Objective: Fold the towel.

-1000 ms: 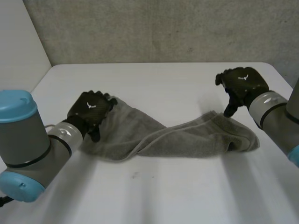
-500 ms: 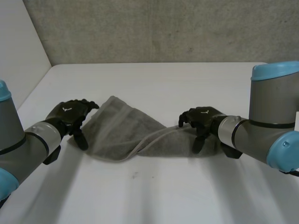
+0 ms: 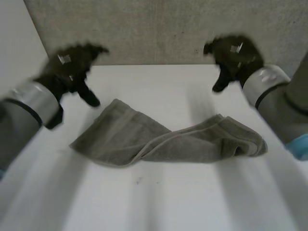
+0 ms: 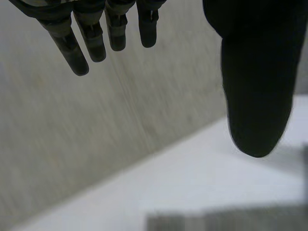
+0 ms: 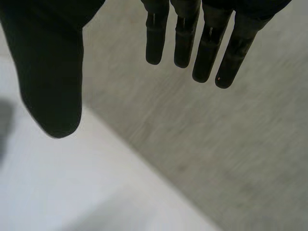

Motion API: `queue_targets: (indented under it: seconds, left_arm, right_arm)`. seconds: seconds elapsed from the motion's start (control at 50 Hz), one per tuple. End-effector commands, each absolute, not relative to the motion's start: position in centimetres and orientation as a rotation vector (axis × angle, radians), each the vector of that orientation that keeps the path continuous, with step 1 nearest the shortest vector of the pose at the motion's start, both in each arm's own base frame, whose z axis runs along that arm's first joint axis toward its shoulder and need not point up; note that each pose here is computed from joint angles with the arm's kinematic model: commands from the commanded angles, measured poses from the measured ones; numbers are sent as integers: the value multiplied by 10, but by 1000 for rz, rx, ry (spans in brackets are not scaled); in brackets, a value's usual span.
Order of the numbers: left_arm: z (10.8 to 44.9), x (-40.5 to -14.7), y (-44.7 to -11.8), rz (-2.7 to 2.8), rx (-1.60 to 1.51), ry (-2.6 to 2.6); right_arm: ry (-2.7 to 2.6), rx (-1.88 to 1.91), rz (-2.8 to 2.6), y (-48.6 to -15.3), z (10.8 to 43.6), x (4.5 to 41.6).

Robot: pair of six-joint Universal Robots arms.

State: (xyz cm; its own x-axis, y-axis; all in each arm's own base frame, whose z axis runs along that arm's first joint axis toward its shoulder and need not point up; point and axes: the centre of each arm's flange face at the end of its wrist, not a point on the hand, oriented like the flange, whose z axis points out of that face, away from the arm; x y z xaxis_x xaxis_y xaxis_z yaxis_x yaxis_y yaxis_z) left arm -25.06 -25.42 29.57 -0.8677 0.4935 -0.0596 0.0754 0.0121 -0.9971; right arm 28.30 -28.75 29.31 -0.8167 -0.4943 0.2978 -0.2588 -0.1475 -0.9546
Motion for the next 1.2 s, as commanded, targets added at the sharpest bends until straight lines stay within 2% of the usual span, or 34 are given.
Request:
queue_targets:
  seconds: [0.02, 0.06, 0.1, 0.12, 0.14, 0.16, 0.2, 0.22, 0.26, 0.32, 0.38, 0.42, 0.44, 0.46, 0.48, 0.52, 0.54, 0.58, 0.66, 0.7, 0.76, 0.78, 0.8, 0.84, 0.86, 0.9, 0.98, 1.02, 1.06, 1.08, 1.12, 1.14, 1.18, 1.2]
  left_arm:
    - [189, -246, -268, 1632, -625, -2294]
    - [190, -242, -273, 1650, -625, -2299]
    - [213, -243, -281, 1748, -637, -2237]
    - [213, -243, -281, 1749, -637, -2237]
    - [238, -245, -283, 1838, -631, -2161]
    - [239, -245, -283, 1839, -631, -2160]
    - [293, -244, -278, 1989, -604, -2018]
    - [293, -244, -278, 1989, -604, -2017]
    - [329, -240, -269, 2066, -586, -1939]
    - [336, -239, -265, 2075, -578, -1923]
    - [327, -239, -262, 2033, -567, -1951]
    - [298, -238, -259, 1935, -569, -2042]
    - [298, -238, -259, 1935, -569, -2042]
    - [277, -239, -261, 1880, -577, -2095]
    - [276, -239, -261, 1879, -577, -2096]
    - [237, -238, -265, 1795, -597, -2184]
    - [237, -238, -265, 1794, -597, -2184]
    - [211, -236, -262, 1734, -600, -2237]
    - [203, -235, -260, 1724, -601, -2249]
    - [204, -235, -262, 1737, -605, -2245]
    - [221, -236, -269, 1817, -639, -2198]
    - [233, -239, -272, 1863, -655, -2162]
    - [233, -239, -272, 1864, -655, -2162]
    - [267, -241, -268, 1951, -660, -2078]
    - [267, -241, -268, 1952, -660, -2077]
    - [292, -241, -259, 1996, -642, -2016]
    - [295, -240, -255, 1990, -609, -2002]
    - [287, -240, -255, 1963, -596, -2014]
    - [251, -242, -259, 1865, -603, -2096]
    - [251, -242, -259, 1864, -603, -2096]
    - [213, -246, -261, 1760, -636, -2184]
    - [213, -246, -261, 1759, -636, -2185]
    - [190, -248, -260, 1690, -681, -2243]
    - [190, -248, -260, 1690, -681, -2244]
  right_arm:
    - [2221, -974, -1704, -285, 189, 282]
    - [2226, -975, -1699, -286, 187, 281]
    - [2172, -981, -1775, -289, 208, 285]
    - [2172, -981, -1775, -289, 208, 285]
    - [2118, -970, -1849, -292, 229, 286]
    - [2118, -970, -1849, -292, 229, 286]
    - [1970, -914, -2022, -291, 284, 286]
    - [1969, -913, -2023, -291, 285, 286]
    - [1861, -870, -2125, -284, 321, 283]
    - [1839, -856, -2147, -281, 330, 281]
    - [1874, -848, -2088, -280, 316, 281]
    - [1962, -883, -2000, -277, 287, 280]
    - [1962, -883, -2000, -277, 286, 280]
    - [2017, -902, -1941, -278, 268, 280]
    - [2017, -902, -1941, -278, 268, 280]
    - [2123, -926, -1817, -282, 231, 279]
    - [2124, -926, -1817, -282, 231, 279]
    - [2181, -940, -1736, -281, 210, 279]
    - [2208, -949, -1695, -279, 200, 278]
    - [2199, -948, -1709, -279, 202, 278]
    - [2146, -932, -1782, -285, 222, 281]
    - [2095, -917, -1848, -288, 239, 283]
    - [2094, -916, -1848, -288, 239, 283]
    - [1981, -876, -1987, -290, 281, 283]
    - [1980, -875, -1988, -290, 281, 283]
    - [1891, -849, -2075, -285, 310, 281]
    - [1874, -843, -2085, -279, 316, 280]
    - [1903, -856, -2050, -275, 306, 280]
    - [1989, -895, -1956, -272, 274, 280]
    - [1990, -895, -1955, -272, 274, 280]
    - [2098, -928, -1832, -277, 230, 282]
    - [2099, -928, -1831, -277, 229, 282]
    - [2179, -946, -1733, -279, 198, 282]
    - [2179, -946, -1732, -279, 198, 282]
